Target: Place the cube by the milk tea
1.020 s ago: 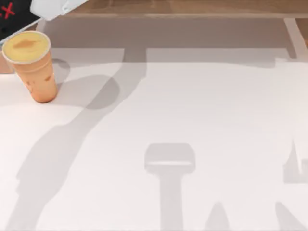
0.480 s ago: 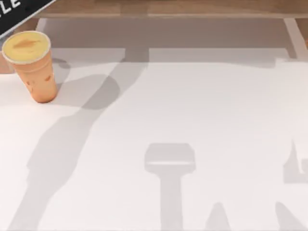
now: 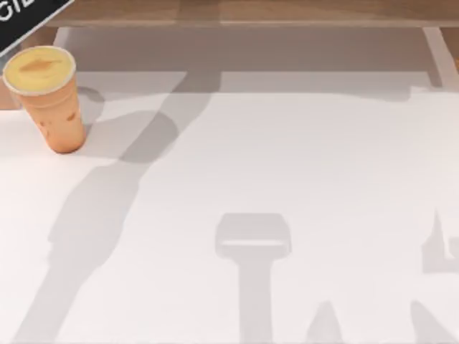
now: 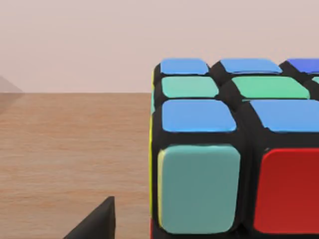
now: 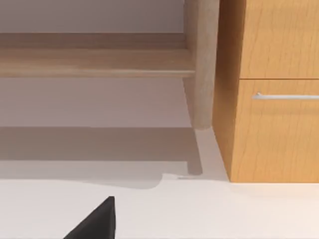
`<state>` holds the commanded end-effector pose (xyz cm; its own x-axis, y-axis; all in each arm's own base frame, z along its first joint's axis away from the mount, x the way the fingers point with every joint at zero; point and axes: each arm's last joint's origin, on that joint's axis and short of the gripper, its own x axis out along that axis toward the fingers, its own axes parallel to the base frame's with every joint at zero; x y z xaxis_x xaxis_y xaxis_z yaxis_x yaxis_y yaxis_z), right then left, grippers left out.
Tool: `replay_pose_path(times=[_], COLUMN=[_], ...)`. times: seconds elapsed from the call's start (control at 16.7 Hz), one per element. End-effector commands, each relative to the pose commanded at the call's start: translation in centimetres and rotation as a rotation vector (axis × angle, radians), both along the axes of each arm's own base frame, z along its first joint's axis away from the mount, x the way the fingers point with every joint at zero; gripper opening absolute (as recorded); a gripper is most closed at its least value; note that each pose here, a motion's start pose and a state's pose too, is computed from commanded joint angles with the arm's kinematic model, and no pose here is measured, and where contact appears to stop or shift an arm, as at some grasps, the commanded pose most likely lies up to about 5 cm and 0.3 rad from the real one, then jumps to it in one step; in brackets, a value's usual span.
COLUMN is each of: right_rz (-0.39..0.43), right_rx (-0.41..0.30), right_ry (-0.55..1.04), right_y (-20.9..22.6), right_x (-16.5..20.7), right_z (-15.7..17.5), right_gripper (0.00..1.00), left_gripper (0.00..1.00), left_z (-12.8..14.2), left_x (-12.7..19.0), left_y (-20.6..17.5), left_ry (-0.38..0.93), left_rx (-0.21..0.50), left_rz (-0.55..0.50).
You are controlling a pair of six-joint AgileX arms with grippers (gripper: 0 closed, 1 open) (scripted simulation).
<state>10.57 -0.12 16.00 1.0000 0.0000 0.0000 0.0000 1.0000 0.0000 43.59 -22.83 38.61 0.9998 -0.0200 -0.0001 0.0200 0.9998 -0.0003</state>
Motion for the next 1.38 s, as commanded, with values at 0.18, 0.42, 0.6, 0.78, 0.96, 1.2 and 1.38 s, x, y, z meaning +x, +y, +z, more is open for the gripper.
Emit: replay_pose_path(times=[0.18,0.42,0.6,0.78,0.96,1.2,1.38], right_rz=[0.0,0.0,0.0,0.0,0.0,0.0,0.0], right_rx=[0.0,0.0,0.0,0.0,0.0,0.0,0.0], right_ry=[0.0,0.0,0.0,0.0,0.0,0.0,0.0], right_y=[0.0,0.0,0.0,0.0,0.0,0.0,0.0], right_x=[0.0,0.0,0.0,0.0,0.0,0.0,0.0], right_z=[0.0,0.0,0.0,0.0,0.0,0.0,0.0], right_gripper=[1.0,1.0,1.0,1.0,1.0,1.0,1.0], left_gripper=[0.77,0.47,0.25,0.02,0.0,0.0,0.0], left_z=[0.0,0.0,0.0,0.0,0.0,0.0,0.19], left_x=[0.0,0.0,0.0,0.0,0.0,0.0,-0.12], left_y=[0.0,0.0,0.0,0.0,0.0,0.0,-0.1], left_ry=[0.0,0.0,0.0,0.0,0.0,0.0,-0.003], left_rx=[0.0,0.0,0.0,0.0,0.0,0.0,0.0], left_rz=[0.0,0.0,0.0,0.0,0.0,0.0,-0.002])
